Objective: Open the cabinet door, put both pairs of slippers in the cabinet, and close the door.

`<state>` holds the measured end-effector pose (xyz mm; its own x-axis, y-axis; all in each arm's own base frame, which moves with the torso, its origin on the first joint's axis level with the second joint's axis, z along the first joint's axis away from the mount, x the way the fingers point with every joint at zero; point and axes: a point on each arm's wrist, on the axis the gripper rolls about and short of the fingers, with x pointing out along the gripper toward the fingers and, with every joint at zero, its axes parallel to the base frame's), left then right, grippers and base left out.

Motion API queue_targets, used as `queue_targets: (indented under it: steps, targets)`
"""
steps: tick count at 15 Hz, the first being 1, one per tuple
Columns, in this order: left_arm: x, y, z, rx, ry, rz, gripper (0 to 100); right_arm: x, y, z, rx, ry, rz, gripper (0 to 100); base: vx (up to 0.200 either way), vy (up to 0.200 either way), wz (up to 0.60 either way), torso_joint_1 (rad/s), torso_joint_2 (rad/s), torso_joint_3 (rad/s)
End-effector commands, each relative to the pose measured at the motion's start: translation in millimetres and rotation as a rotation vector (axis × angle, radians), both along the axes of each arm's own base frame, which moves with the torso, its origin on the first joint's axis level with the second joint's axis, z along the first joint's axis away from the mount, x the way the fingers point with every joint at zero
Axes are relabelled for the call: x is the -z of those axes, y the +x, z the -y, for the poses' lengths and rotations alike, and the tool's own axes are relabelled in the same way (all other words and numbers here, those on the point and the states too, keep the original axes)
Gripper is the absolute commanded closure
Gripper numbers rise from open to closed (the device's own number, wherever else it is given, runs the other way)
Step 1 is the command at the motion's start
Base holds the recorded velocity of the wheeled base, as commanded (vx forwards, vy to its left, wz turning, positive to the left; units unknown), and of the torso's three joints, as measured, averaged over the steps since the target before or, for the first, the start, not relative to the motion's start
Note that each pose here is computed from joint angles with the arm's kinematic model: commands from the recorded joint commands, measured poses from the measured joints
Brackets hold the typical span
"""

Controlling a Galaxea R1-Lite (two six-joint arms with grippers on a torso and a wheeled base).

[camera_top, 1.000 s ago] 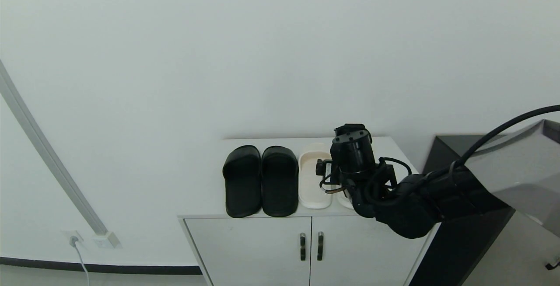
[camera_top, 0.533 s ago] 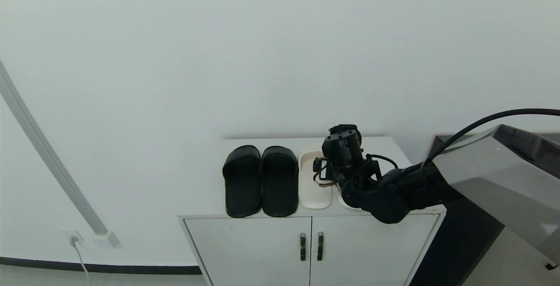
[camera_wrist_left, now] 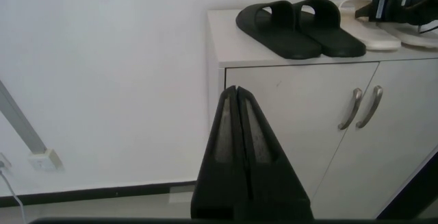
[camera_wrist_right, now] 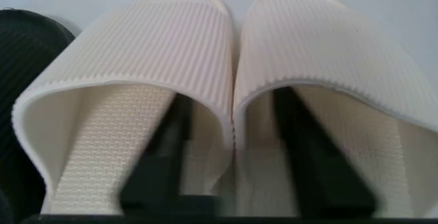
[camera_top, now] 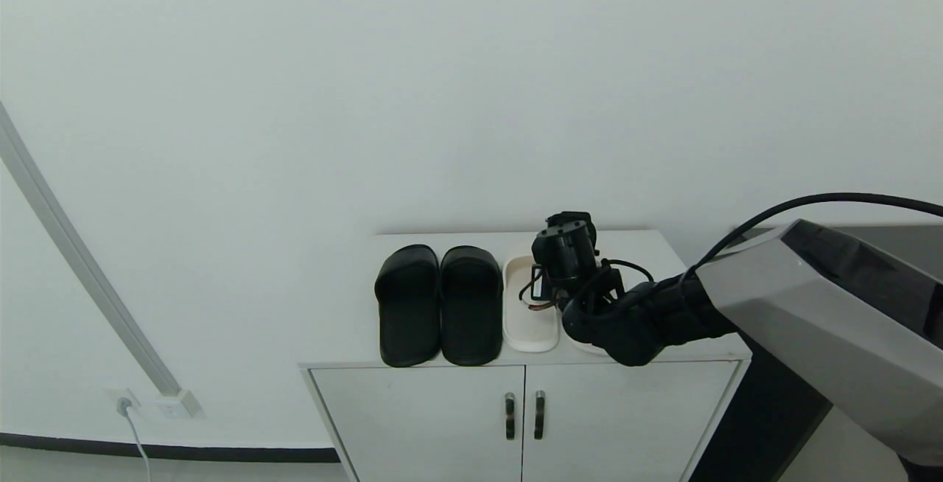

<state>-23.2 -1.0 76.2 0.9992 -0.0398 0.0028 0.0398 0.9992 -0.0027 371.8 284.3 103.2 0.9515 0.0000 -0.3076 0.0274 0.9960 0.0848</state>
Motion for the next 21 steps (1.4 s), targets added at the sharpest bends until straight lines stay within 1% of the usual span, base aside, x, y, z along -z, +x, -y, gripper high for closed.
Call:
queue_targets:
  steps: [1, 5, 8, 10, 12, 14, 16, 19, 21]
  targets:
    - [0.0, 0, 0.0, 0.000, 0.000, -0.001, 100, 2, 2, 1, 0.003, -0.004, -0.002, 100, 0.000, 0.000, 0.00, 0.000, 0.00, 0.000]
    - [0.0, 0, 0.0, 0.000, 0.000, -0.001, 100, -3, -1, 2, 0.005, -0.002, 0.005, 100, 0.000, 0.000, 0.00, 0.000, 0.00, 0.000]
    - [0.0, 0, 0.0, 0.000, 0.000, -0.001, 100, -28, -21, 14, -0.015, -0.011, 0.028, 100, 0.000, 0.000, 0.00, 0.000, 0.00, 0.000]
    - [0.0, 0, 0.0, 0.000, 0.000, -0.001, 100, -46, -44, 24, -0.060, -0.019, 0.066, 100, 0.000, 0.000, 0.00, 0.000, 0.00, 0.000]
    - [0.0, 0, 0.0, 0.000, 0.000, -0.001, 100, -58, -74, 40, -0.171, -0.031, 0.111, 100, 0.000, 0.000, 0.00, 0.000, 0.00, 0.000]
    - [0.0, 0, 0.0, 0.000, 0.000, -0.001, 100, -62, -107, 62, -0.312, -0.051, 0.143, 100, 0.000, 0.000, 0.00, 0.000, 0.00, 0.000]
    - [0.0, 0, 0.0, 0.000, 0.000, -0.001, 100, -63, -138, 81, -0.445, -0.036, 0.127, 100, 0.000, 0.000, 0.00, 0.000, 0.00, 0.000]
    - [0.0, 0, 0.0, 0.000, 0.000, -0.001, 100, -59, -189, 117, -0.676, -0.001, 0.067, 100, 0.000, 0.000, 0.00, 0.000, 0.00, 0.000]
    - [0.0, 0, 0.0, 0.002, 0.000, -0.001, 100, -57, -204, 127, -0.761, 0.013, 0.033, 100, 0.000, 0.000, 0.00, 0.000, 0.00, 0.000]
